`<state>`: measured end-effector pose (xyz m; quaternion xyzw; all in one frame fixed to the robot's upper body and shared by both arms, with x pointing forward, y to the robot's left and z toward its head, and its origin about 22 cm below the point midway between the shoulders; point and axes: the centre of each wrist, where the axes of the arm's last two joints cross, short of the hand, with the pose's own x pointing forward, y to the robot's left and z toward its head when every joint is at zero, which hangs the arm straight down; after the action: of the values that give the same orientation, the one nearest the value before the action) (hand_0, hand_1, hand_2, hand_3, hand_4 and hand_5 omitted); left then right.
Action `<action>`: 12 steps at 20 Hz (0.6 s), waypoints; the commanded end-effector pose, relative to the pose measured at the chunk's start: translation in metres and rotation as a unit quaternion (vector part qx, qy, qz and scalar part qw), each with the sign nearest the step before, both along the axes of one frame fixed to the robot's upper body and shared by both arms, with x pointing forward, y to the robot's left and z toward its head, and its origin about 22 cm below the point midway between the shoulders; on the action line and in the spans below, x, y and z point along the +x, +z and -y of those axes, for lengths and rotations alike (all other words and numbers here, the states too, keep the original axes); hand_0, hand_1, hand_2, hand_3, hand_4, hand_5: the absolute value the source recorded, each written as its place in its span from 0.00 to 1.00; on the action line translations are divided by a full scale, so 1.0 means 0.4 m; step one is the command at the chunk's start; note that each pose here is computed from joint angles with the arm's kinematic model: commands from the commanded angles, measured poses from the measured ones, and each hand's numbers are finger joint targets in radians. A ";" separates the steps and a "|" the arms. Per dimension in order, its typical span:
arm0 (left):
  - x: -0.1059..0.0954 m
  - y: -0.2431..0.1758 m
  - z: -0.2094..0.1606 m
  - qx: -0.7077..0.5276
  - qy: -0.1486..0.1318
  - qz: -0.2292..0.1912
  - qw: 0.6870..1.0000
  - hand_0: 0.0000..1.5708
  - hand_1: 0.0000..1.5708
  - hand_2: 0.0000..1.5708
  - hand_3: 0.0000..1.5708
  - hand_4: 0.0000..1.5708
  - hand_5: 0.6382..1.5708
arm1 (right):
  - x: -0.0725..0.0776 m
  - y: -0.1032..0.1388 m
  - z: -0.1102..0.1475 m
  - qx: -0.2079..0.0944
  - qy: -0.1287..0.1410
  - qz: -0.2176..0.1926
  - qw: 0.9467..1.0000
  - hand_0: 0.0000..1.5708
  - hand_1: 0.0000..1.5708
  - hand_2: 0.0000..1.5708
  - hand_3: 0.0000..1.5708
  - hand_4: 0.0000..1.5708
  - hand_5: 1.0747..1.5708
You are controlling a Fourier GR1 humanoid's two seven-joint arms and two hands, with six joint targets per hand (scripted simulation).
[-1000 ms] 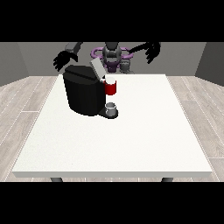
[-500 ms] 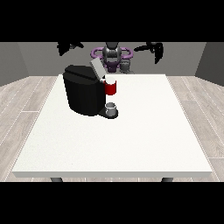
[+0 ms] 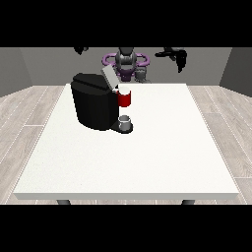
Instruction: Insert the coffee pod into the coffee machine and close the lid
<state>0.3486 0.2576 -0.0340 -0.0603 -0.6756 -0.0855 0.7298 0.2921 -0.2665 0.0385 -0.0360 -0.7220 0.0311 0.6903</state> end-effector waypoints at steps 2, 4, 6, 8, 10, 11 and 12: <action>-0.036 -0.005 -0.018 -0.022 -0.008 0.019 1.000 0.00 0.00 0.00 0.00 0.14 1.00 | 0.041 0.070 -0.016 -0.033 0.040 0.011 0.999 0.00 0.00 0.00 0.00 0.15 1.00; -0.034 0.032 -0.014 -0.019 0.000 0.030 0.999 0.00 0.00 0.00 0.00 0.07 1.00 | 0.034 0.043 -0.042 -0.027 0.049 0.026 0.998 0.00 0.00 0.00 0.00 0.14 1.00; -0.068 0.013 -0.002 -0.023 -0.005 0.015 1.000 0.00 0.00 0.00 0.00 0.00 1.00 | 0.040 0.047 -0.033 -0.022 0.049 0.013 0.998 0.00 0.00 0.00 0.00 0.00 1.00; -0.065 0.028 -0.011 -0.019 0.016 0.029 0.999 0.00 0.00 0.00 0.00 0.00 1.00 | 0.056 0.055 -0.059 -0.030 0.056 0.027 0.998 0.00 0.00 0.00 0.00 0.08 1.00; -0.062 0.055 0.045 -0.032 0.009 0.030 0.999 0.00 0.00 0.00 0.00 0.00 1.00 | 0.074 0.038 -0.049 -0.010 0.048 0.017 0.999 0.00 0.00 0.00 0.00 0.00 1.00; -0.059 0.060 0.005 -0.042 0.007 0.042 0.998 0.00 0.00 0.00 0.00 0.00 1.00 | 0.063 0.012 -0.074 -0.002 0.052 0.037 0.998 0.00 0.00 0.00 0.00 0.00 1.00; -0.059 0.087 0.021 -0.034 0.015 0.042 0.998 0.00 0.00 0.00 0.00 0.00 1.00 | 0.087 0.042 -0.070 -0.004 0.058 0.033 0.998 0.00 0.00 0.00 0.00 0.00 1.00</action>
<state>0.3265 0.2523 -0.0157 -0.0717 -0.6999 -0.0622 0.7079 0.3141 -0.2453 0.0486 -0.0110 -0.7394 0.0735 0.6692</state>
